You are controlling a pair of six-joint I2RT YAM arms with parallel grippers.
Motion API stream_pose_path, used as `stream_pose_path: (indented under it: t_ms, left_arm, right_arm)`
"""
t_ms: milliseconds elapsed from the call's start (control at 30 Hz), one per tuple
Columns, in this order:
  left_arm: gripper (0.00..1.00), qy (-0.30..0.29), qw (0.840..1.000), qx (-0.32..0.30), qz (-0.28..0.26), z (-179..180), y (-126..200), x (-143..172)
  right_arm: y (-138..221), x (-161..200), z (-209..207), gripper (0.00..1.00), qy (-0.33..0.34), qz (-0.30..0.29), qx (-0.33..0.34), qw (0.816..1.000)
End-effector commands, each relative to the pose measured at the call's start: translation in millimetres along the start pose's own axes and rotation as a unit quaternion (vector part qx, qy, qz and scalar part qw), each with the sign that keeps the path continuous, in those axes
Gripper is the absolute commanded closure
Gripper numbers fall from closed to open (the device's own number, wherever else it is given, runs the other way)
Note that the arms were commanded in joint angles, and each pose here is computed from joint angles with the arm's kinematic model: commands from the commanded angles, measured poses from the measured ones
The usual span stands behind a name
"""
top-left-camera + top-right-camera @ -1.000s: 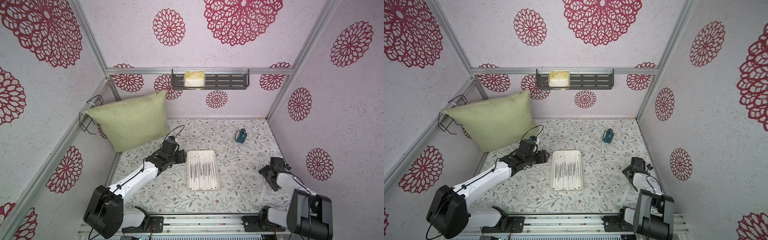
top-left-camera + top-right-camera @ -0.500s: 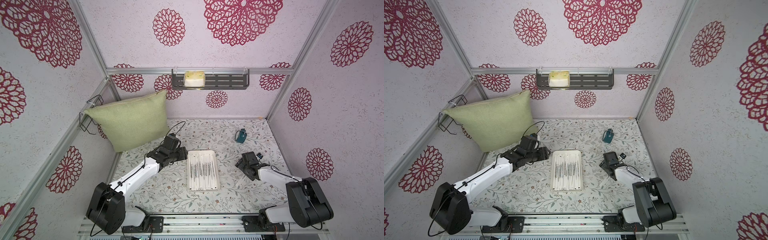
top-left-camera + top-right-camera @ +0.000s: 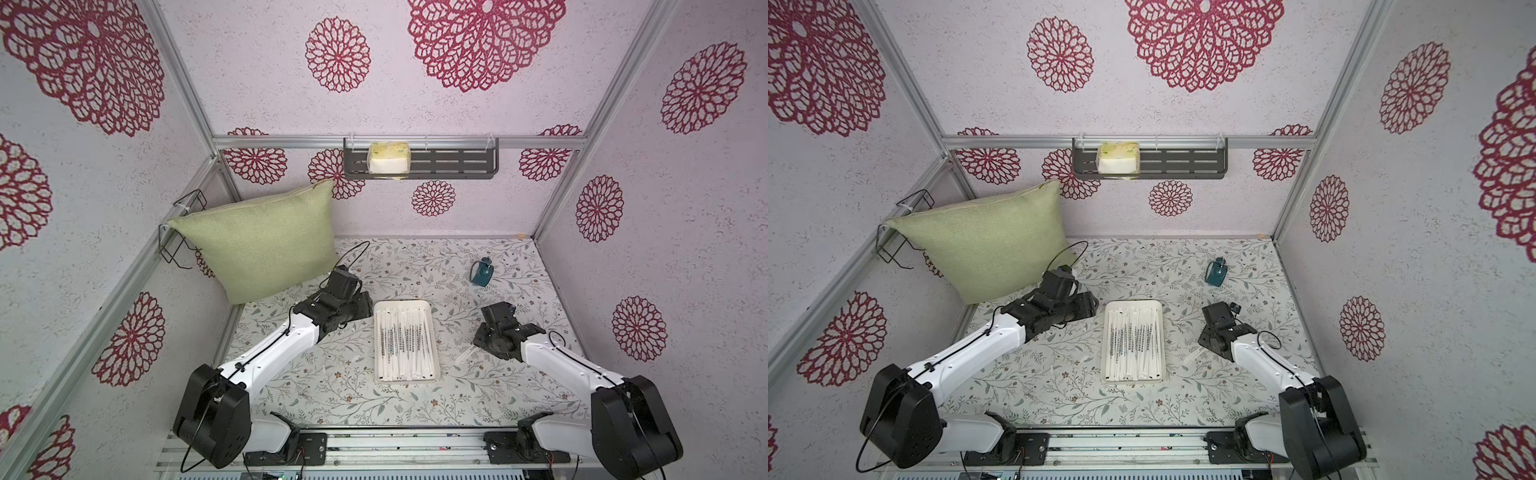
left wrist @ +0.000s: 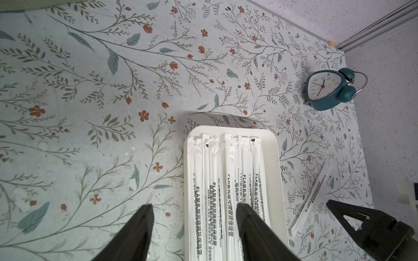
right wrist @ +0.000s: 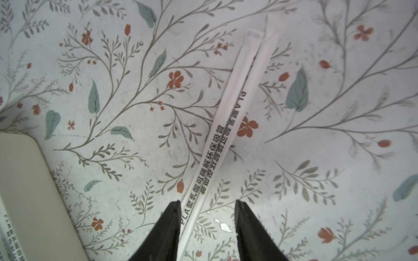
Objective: Put the straws into the storage box
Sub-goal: Pick up the straw from the center of the board.
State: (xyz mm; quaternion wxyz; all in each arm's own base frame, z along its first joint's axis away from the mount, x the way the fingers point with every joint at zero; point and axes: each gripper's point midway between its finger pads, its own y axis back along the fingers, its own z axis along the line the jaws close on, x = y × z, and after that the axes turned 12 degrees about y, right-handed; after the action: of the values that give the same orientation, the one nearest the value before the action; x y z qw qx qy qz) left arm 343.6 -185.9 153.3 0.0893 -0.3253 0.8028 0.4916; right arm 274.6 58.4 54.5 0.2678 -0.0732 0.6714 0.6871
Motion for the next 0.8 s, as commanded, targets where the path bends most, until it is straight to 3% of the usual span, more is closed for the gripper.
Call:
stream_pose_path:
  t_ms: [0,333,767]
  left_arm:
    - [0.35,-0.006,1.0,0.01,0.008,-5,-8,5]
    - [0.35,-0.011,1.0,0.012,0.01,-3,-11,9]
    - [0.35,-0.014,1.0,0.009,0.007,0,-10,10]
  right_arm:
    - [-5,4,-7,0.63,-0.002,0.012,0.004,1.0]
    - [-25,-6,-7,0.73,-0.04,0.002,0.011,0.999]
    - [-48,-11,16,0.68,0.02,0.024,0.017,0.999]
